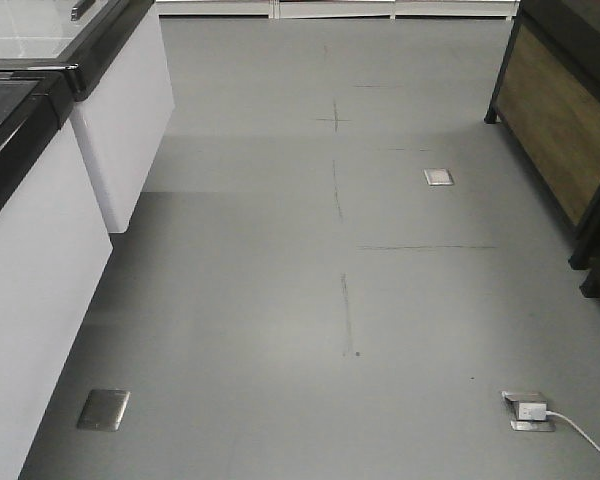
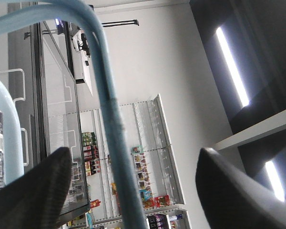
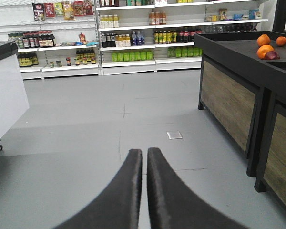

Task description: Left arm holds basket, right arm returns cookies

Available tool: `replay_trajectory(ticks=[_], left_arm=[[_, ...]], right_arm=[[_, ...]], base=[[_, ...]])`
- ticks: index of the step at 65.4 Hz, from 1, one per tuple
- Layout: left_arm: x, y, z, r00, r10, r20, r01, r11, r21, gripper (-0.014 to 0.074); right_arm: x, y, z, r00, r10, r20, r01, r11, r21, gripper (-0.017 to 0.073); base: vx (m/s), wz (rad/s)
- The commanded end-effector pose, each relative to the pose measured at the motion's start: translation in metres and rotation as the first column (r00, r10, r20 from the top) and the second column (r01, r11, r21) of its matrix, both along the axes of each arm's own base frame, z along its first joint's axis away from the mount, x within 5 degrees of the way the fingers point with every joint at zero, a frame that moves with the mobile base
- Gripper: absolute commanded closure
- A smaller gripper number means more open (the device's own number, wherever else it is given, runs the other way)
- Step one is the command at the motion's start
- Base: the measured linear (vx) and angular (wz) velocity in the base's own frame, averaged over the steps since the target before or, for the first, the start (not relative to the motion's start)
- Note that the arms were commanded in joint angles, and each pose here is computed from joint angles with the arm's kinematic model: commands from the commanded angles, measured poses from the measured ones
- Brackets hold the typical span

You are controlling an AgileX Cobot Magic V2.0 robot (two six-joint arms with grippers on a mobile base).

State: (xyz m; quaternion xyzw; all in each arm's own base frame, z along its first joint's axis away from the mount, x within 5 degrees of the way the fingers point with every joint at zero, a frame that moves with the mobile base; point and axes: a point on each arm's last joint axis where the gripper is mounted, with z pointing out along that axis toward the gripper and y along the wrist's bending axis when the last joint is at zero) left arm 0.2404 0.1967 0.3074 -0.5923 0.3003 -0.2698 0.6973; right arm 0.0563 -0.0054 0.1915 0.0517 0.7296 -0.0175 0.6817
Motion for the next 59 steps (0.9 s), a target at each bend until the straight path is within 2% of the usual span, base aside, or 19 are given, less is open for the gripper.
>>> replay_trajectory(ticks=[1,14,20,47,59], left_arm=[[-0.0043,-0.0009,0.0231,0.994,0.007,0.107,-0.016,0.997,0.082,0.0096],[-0.0054,-0.0003,0.0248,0.991,0.016,0.131,-0.027,0.996,0.084,0.0185],[-0.0063,0.0007,0.0246,0.989,0.028,0.142,-0.038,0.997,0.069,0.0254],[-0.0063,0.0007,0.0247,0.989,0.028,0.142,-0.038,0.997,0.070,0.0603],[-0.0063,0.0006,0.0249,0.989,0.027,0.143,-0.038,0.997,0.073,0.0601]], right_arm=[[0.0000,-0.0005,0.0013,0.998,-0.007,0.066,0.008,1.000,-0.019,0.0565],[0.0000,-0.0005,0.0013,0.998,-0.007,0.066,0.008,1.000,-0.019,0.0565],[0.0000,-0.0005,0.0013,0.998,-0.007,0.066,0.008,1.000,-0.019,0.0565],[0.0000,-0.0005,0.0013,0.998,-0.007,0.066,0.008,1.000,-0.019,0.0565],[0.0000,-0.0005,0.0013,0.998,-0.007,0.066,0.008,1.000,-0.019,0.0565]], base=[[0.00,0.00],[0.00,0.00],[0.00,0.00],[0.00,0.00],[0.00,0.00]])
